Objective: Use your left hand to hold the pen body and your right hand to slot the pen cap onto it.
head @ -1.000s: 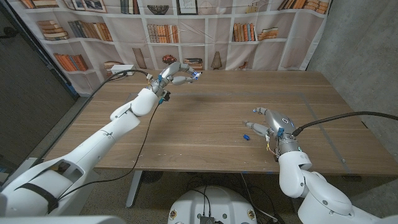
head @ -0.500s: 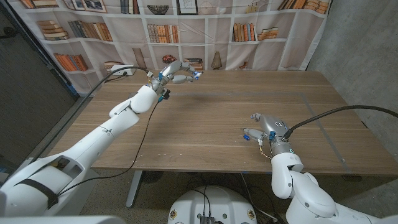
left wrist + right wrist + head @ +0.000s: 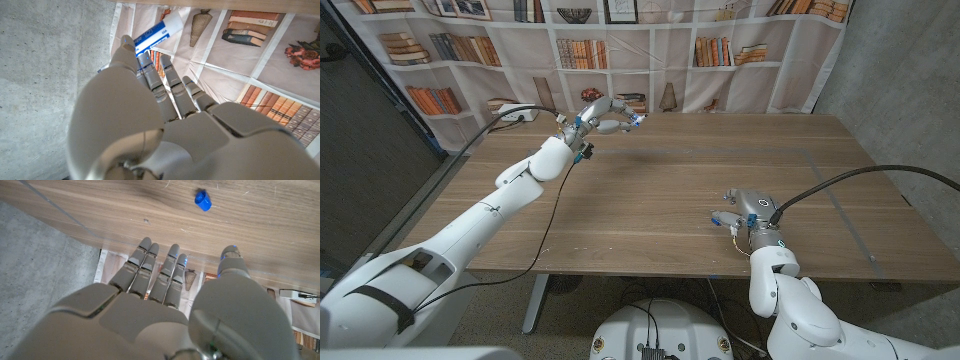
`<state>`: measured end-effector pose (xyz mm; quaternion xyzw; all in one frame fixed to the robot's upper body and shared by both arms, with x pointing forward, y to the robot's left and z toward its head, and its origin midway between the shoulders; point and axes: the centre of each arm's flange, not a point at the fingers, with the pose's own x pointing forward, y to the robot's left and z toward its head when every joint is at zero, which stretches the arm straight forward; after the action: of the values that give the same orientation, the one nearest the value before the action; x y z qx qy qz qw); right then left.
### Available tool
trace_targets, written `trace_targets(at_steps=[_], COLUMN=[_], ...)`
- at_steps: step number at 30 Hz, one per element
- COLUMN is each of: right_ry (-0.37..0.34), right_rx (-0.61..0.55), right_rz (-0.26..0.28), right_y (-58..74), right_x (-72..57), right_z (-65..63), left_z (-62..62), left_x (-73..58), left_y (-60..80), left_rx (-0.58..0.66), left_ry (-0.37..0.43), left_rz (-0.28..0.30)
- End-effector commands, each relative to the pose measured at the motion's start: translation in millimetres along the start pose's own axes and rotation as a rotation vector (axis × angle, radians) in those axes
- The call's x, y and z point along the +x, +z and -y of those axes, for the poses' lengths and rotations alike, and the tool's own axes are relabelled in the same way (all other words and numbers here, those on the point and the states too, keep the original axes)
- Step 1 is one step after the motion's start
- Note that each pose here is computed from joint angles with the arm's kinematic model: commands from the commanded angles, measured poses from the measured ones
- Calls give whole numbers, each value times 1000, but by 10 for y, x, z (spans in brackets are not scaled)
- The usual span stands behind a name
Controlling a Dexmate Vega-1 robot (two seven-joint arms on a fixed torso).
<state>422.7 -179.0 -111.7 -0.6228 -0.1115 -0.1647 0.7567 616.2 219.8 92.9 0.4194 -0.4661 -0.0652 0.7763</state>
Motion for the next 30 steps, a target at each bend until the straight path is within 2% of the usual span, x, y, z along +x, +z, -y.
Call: trace_targets(at_steps=[1, 11, 19, 30], right_ry=[37, 78, 75, 66], right_rx=[-34, -36, -47, -64], right_rz=[-17, -18, -30, -47], right_y=[33, 63, 39, 3], right_x=[70, 148, 177, 210], right_z=[-105, -221, -295, -381], left_z=[-15, -3, -6, -2], left_x=[-2, 6, 14, 12], left_y=[-6, -13, -12, -14], left_rx=[-6, -19, -14, -21], left_ry=[8, -2, -30, -27], left_rz=[2, 2, 5, 2])
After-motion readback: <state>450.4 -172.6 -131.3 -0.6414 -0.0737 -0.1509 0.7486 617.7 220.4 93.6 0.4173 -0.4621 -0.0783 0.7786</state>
